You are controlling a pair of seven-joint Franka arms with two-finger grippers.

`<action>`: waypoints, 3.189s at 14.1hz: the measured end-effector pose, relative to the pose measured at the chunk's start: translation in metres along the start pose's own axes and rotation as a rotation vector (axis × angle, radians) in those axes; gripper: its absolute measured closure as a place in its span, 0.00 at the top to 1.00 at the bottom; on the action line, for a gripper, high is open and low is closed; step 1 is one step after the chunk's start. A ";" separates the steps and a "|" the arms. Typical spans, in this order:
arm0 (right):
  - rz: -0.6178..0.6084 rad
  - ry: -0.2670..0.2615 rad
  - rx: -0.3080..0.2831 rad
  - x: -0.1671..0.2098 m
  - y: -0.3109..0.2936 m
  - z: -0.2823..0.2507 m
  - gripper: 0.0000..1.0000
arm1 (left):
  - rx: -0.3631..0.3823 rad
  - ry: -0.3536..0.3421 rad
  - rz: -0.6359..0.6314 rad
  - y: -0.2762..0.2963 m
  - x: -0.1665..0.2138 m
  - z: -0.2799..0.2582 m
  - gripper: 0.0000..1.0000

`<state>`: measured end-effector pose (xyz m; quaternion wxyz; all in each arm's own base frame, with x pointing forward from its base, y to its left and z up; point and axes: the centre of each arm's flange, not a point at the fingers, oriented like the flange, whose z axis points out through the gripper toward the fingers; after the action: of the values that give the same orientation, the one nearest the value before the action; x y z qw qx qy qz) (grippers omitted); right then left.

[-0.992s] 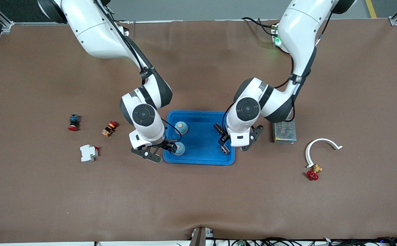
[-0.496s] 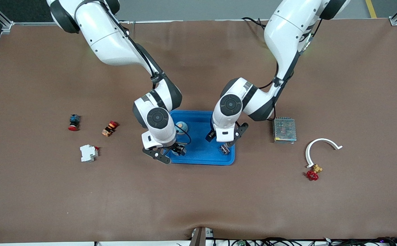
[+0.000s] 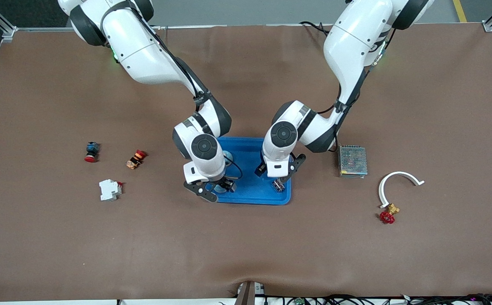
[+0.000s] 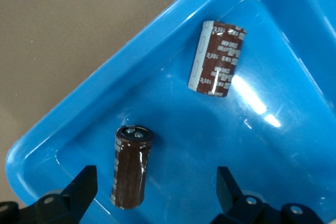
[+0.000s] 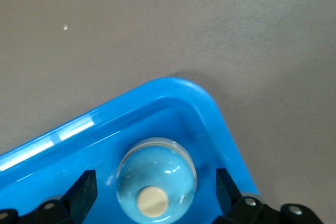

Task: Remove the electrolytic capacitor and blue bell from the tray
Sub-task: 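Close the right gripper on the bell while the left gripper grasps the capacitor, then carry the bell with the right gripper while the left gripper carries the capacitor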

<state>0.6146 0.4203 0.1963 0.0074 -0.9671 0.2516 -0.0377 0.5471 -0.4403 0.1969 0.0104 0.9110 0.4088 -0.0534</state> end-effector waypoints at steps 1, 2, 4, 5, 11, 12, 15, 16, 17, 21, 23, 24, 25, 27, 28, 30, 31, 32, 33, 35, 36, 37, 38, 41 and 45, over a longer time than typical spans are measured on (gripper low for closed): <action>0.002 0.001 0.003 -0.002 -0.001 0.002 1.00 | 0.002 0.000 -0.001 0.000 0.001 0.001 1.00; 0.002 0.001 0.003 -0.003 -0.002 0.005 1.00 | 0.003 0.001 -0.001 -0.001 0.001 0.002 1.00; 0.002 0.000 0.002 -0.005 -0.002 0.008 1.00 | 0.006 0.000 -0.002 -0.001 0.001 0.004 1.00; 0.002 0.000 0.003 -0.005 -0.002 0.008 1.00 | 0.009 0.001 -0.001 -0.002 0.001 0.006 1.00; 0.002 0.002 0.006 -0.005 -0.003 0.006 0.74 | 0.020 0.000 -0.003 -0.003 0.003 0.018 1.00; 0.002 0.004 0.010 -0.004 -0.004 0.004 0.64 | 0.021 0.000 -0.004 -0.004 0.003 0.020 1.00; 0.001 0.008 0.019 -0.003 -0.007 0.000 0.64 | 0.022 0.010 0.005 -0.004 0.003 0.021 1.00; 0.002 0.008 0.018 -0.003 -0.008 -0.002 0.64 | 0.022 0.012 0.007 -0.004 0.003 0.021 1.00; 0.002 0.006 0.014 -0.002 -0.009 -0.005 0.64 | 0.023 0.012 0.007 -0.004 0.004 0.022 1.00; -0.052 -0.022 -0.065 0.011 -0.013 -0.040 0.64 | 0.023 0.012 0.006 -0.004 0.004 0.022 0.85; -0.138 -0.045 -0.107 0.030 -0.006 -0.059 0.64 | 0.019 0.012 0.006 -0.003 0.004 0.022 0.64; -0.195 -0.055 -0.117 0.043 0.001 -0.064 0.64 | 0.018 0.012 0.006 -0.003 0.004 0.022 0.64; -0.259 -0.064 -0.123 0.056 0.009 -0.068 0.64 | 0.016 0.012 0.006 -0.003 0.004 0.021 0.59; -0.416 -0.083 -0.132 0.086 0.029 -0.070 0.64 | 0.008 0.013 0.006 -0.001 0.004 0.019 0.37; -0.482 -0.096 -0.137 0.102 0.041 -0.071 0.64 | 0.008 0.013 0.006 -0.001 0.004 0.019 0.35; -0.562 -0.111 -0.137 0.134 0.068 -0.072 0.64 | 0.007 0.013 0.006 -0.001 0.004 0.018 0.35; -0.583 -0.114 -0.134 0.146 0.079 -0.075 0.64 | 0.005 0.014 0.004 0.000 0.005 0.017 0.35; -0.596 -0.112 -0.128 0.154 0.088 -0.077 0.64 | 0.001 0.015 0.002 0.001 0.007 0.014 0.35; -0.617 -0.098 -0.115 0.160 0.096 -0.078 0.64 | -0.001 0.015 -0.001 0.002 0.009 0.007 0.35; -0.680 -0.054 -0.079 0.170 0.117 -0.073 0.64 | 0.002 0.020 -0.002 0.005 0.014 -0.013 0.35; -0.705 -0.043 -0.070 0.176 0.133 -0.068 0.64 | 0.003 0.025 0.000 0.007 0.018 -0.028 0.35; -0.722 -0.043 -0.067 0.182 0.151 -0.064 0.64 | 0.004 0.028 0.002 0.008 0.023 -0.046 0.35; -0.735 -0.047 -0.067 0.187 0.169 -0.061 0.64 | 0.003 0.030 0.013 0.008 0.030 -0.065 0.35; -0.765 -0.034 -0.057 0.196 0.212 -0.051 0.64 | 0.018 0.033 0.085 -0.004 0.069 -0.121 0.35; -0.773 -0.009 -0.042 0.188 0.248 -0.027 0.64 | 0.010 0.038 0.211 -0.045 0.175 -0.192 0.35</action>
<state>0.6557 0.1121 0.2277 -0.0260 -0.9907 -0.1308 -0.0285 0.6462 -0.2676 0.3699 0.0035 0.9499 0.3103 -0.0366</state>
